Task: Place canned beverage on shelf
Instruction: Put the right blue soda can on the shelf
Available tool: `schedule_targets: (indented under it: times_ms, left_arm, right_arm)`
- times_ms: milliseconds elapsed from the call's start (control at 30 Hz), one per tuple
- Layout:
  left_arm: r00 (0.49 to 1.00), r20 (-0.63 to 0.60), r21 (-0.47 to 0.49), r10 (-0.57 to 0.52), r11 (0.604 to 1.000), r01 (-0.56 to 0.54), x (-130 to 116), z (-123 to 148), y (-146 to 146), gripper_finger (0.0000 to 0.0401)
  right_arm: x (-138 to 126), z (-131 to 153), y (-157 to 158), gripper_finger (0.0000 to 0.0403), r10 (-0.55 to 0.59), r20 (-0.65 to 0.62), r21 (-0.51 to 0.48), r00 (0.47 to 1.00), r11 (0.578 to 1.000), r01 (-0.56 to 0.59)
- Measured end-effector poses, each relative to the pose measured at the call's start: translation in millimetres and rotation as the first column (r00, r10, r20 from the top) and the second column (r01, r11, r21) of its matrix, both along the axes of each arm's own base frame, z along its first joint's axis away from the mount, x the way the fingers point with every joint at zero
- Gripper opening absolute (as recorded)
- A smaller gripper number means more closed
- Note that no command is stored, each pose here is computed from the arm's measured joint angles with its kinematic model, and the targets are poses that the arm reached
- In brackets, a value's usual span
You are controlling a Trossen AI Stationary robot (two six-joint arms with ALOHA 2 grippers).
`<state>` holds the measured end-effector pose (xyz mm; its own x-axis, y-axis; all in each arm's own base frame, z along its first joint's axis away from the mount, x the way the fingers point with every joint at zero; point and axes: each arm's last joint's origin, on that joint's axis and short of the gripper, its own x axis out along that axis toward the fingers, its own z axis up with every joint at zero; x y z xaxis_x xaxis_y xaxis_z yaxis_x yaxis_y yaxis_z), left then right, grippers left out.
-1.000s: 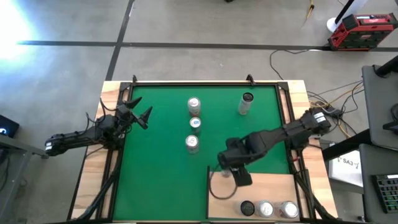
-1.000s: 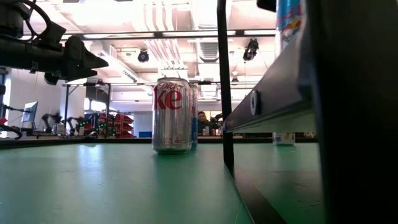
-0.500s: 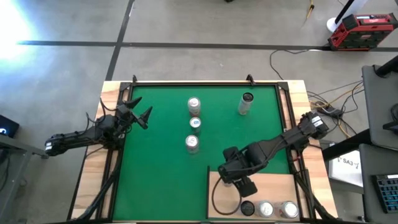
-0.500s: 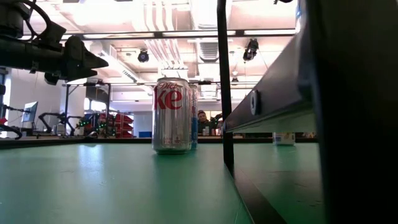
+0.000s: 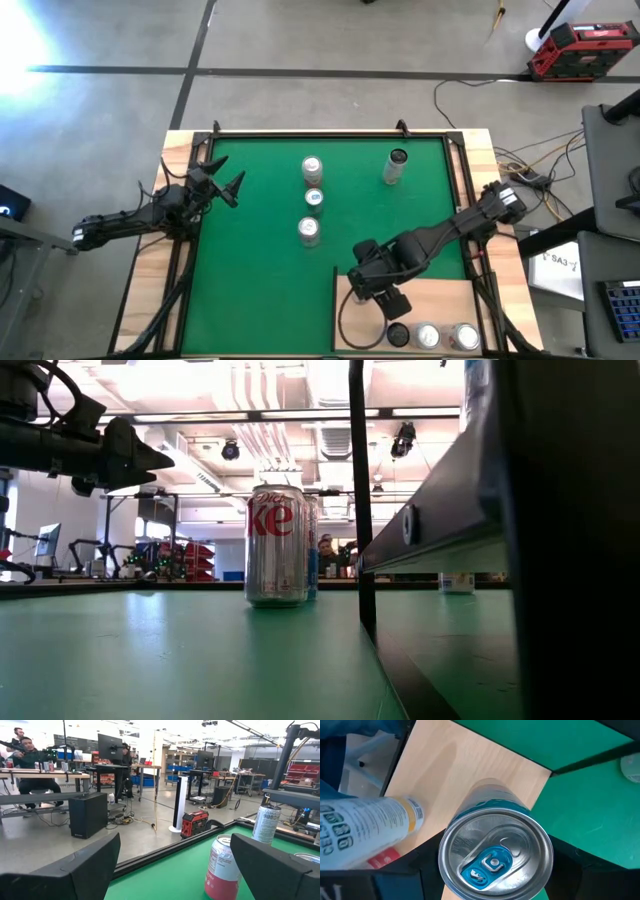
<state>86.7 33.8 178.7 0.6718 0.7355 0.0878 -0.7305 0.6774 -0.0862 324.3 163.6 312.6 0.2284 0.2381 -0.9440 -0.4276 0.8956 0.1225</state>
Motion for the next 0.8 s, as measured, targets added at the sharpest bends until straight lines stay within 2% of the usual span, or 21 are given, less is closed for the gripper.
schedule_targets:
  times_ms: [233, 400, 600, 800]
  left_arm:
    - [1.000, 0.000, 0.000, 0.000, 1.000, 0.000, 0, 0, 0, 0.0363]
    - [1.000, 0.000, 0.000, 0.000, 1.000, 0.000, 0, 0, 0, 0.0363]
    - [1.000, 0.001, 0.000, 0.000, 1.000, 0.000, 0, 0, 0, 0.0363]
    - [1.000, 0.000, 0.000, 0.000, 1.000, 0.000, 0, 0, 0, 0.0363]
  right_arm:
    - [8, -12, 6, 0.0240, -0.005, -0.023, -0.009, 1.000, 1.000, 0.005]
    - [14, -9, 8, 0.0240, -0.057, -0.039, -0.024, 0.998, 0.998, 0.056]
    - [27, -9, 16, 0.0240, -0.084, -0.088, -0.091, 0.993, 0.993, 0.076]
    - [36, -12, 21, 0.0240, -0.134, -0.195, -0.163, 0.972, 0.981, 0.103]
